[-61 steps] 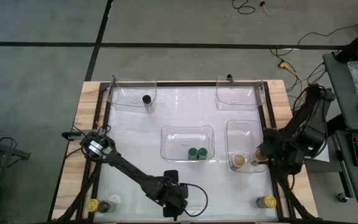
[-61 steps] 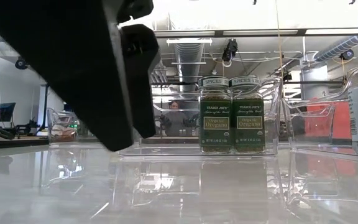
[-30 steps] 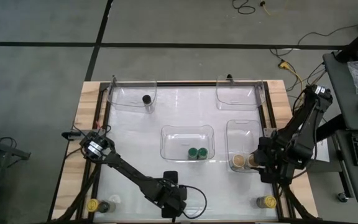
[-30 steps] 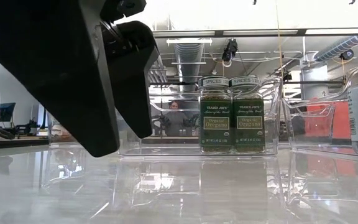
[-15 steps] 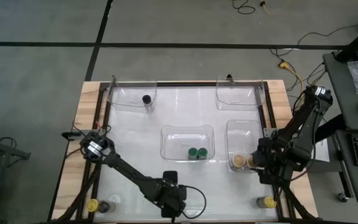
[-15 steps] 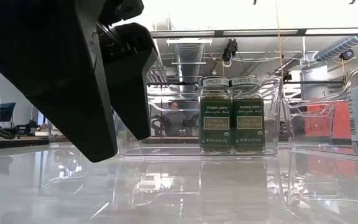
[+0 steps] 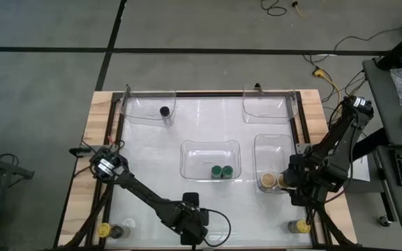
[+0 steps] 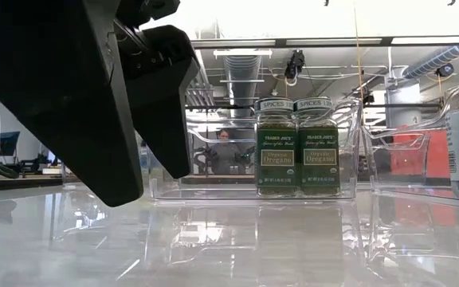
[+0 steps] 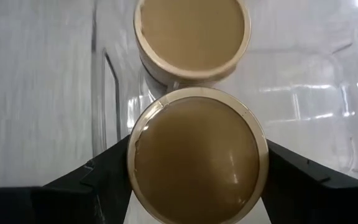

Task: Sort spices by type
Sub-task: Put the gold seasoning bottle into the bottom right transparent bin

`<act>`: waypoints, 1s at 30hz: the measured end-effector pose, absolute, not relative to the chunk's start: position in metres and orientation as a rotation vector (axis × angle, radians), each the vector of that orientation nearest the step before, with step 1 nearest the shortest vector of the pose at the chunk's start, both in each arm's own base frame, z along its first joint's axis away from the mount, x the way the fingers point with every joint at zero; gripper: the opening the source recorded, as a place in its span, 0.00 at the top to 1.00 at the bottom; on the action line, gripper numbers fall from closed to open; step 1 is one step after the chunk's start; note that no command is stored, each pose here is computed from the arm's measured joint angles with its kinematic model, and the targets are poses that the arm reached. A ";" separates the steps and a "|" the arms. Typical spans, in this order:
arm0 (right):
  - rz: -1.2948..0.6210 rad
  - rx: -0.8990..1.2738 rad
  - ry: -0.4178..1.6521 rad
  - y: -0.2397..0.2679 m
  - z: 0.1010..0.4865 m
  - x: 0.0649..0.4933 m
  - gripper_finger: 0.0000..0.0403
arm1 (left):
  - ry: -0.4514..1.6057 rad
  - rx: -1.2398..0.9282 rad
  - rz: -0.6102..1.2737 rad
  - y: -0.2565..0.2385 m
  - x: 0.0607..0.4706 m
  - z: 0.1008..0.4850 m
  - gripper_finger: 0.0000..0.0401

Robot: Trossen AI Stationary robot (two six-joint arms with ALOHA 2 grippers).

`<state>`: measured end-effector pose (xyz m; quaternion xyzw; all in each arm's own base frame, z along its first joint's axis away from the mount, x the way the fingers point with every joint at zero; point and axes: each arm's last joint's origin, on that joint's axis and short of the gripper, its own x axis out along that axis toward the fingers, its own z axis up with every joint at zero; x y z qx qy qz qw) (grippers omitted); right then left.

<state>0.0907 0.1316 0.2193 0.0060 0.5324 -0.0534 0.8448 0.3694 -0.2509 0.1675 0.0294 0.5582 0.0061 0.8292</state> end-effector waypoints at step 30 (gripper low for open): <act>-0.090 0.008 1.118 0.132 0.213 0.091 0.16 | 1.174 0.095 0.022 -0.248 0.370 0.167 0.11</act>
